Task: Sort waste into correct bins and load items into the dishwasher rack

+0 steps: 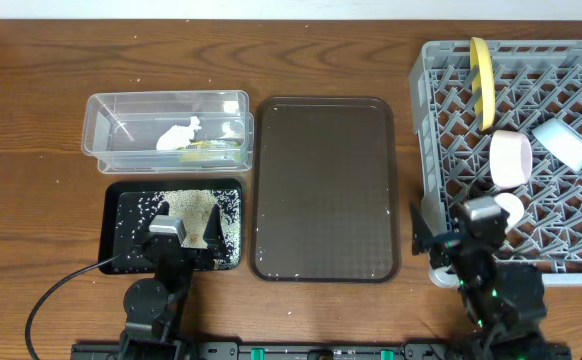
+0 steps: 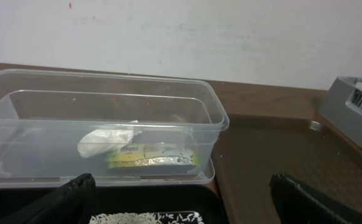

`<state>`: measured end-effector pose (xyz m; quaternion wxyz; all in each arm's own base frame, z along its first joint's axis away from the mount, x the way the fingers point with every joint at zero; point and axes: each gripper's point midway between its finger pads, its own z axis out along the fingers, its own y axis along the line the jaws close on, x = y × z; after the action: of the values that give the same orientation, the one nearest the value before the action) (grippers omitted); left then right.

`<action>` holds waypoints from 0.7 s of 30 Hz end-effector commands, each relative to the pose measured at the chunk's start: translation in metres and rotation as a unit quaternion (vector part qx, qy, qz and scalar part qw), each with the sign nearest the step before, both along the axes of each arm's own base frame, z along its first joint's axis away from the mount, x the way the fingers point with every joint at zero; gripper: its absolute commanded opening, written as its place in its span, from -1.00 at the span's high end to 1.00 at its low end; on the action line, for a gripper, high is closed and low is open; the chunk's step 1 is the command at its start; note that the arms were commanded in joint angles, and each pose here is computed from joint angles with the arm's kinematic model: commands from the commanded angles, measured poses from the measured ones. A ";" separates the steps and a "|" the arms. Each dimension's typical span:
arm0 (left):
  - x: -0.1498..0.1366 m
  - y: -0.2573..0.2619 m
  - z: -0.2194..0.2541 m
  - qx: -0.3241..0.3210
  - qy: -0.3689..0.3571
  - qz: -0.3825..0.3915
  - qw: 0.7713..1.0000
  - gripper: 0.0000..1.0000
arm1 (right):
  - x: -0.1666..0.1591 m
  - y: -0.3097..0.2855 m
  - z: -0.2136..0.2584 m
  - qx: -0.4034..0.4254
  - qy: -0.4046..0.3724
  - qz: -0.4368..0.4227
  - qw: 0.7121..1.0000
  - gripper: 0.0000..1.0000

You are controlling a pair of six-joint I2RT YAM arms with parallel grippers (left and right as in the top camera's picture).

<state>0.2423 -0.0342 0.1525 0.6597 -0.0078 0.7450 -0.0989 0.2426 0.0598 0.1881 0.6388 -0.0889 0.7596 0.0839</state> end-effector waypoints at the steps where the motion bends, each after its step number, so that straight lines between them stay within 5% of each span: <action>1: 0.000 0.003 -0.017 0.005 0.024 0.006 1.000 -0.83 | -0.003 -0.009 -0.015 0.011 -0.012 -0.014 1.000 -0.99; 21: 0.000 0.003 -0.017 0.005 0.024 0.006 1.000 -0.83 | 0.001 -0.022 -0.031 0.043 -0.042 -0.048 0.997 -0.98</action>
<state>0.2423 -0.0342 0.1525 0.6597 -0.0078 0.7450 -0.0989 0.2431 0.0407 0.1576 0.6752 -0.0381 0.7320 0.0825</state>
